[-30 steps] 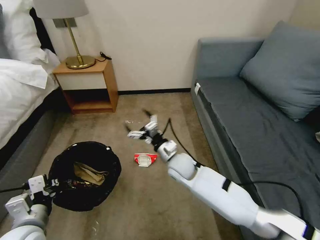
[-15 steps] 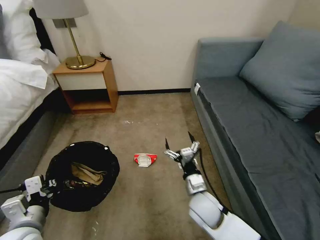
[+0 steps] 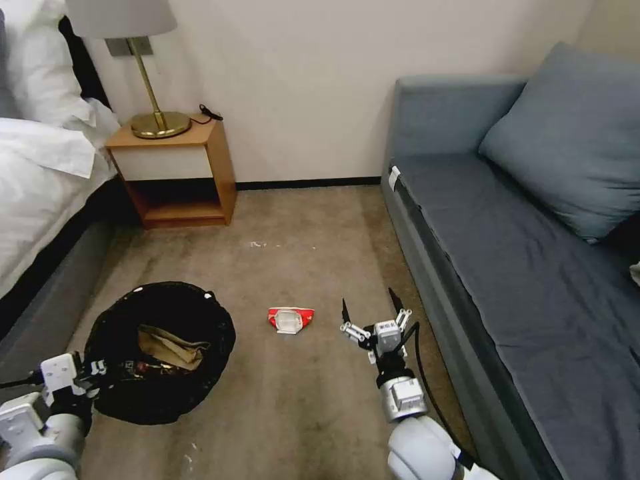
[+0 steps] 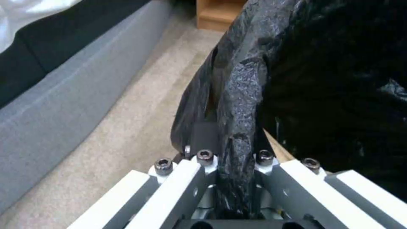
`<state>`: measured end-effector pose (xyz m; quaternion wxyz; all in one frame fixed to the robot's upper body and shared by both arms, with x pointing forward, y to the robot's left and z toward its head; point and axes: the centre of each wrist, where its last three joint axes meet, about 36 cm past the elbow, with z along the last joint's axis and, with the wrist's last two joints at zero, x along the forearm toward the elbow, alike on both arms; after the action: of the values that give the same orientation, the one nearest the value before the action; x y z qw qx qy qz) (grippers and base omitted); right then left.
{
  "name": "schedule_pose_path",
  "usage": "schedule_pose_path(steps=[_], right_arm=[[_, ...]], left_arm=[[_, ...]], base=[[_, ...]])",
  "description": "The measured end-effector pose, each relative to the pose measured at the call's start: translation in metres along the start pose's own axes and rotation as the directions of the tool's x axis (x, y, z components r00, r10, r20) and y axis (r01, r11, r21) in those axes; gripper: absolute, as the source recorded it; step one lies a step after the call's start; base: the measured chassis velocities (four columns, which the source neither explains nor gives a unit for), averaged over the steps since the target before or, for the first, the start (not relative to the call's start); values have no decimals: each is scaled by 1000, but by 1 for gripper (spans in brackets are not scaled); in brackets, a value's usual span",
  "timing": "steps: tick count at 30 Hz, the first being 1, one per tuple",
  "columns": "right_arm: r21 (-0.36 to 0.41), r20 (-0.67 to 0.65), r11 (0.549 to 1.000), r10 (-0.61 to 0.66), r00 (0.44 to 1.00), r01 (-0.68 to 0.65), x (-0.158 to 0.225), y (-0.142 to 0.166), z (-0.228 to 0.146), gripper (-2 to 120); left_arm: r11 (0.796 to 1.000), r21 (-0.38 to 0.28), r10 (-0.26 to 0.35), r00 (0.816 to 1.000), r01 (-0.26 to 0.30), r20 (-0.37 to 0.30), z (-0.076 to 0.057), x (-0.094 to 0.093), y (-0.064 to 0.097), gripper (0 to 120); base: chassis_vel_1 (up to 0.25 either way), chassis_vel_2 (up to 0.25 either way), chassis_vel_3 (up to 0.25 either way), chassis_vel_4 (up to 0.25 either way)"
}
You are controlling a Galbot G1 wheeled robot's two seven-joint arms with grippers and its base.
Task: Pick up the trash bin, then pick up the garbage on the floor and place it into the trash bin.
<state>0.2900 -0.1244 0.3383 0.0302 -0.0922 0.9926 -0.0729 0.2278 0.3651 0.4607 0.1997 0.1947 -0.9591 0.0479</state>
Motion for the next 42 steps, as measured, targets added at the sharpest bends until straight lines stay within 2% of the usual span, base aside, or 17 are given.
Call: schedule_pose_path(steps=[14, 19, 42], right_arm=[[11, -14, 1000, -19, 1000, 19, 1, -1, 8, 100], [15, -15, 999, -40, 999, 40, 6, 4, 15, 100], [23, -21, 997, -73, 997, 73, 11, 14, 22, 100]], left_arm=[[1000, 2, 6, 1000, -6, -4, 2, 1, -4, 3], [1000, 1, 14, 1000, -14, 9, -2, 5, -6, 3], [1000, 12, -1, 1000, 1, 7, -2, -1, -1, 3]], base=[[0, 0, 0, 0], [0, 0, 0, 0], [0, 0, 0, 0]])
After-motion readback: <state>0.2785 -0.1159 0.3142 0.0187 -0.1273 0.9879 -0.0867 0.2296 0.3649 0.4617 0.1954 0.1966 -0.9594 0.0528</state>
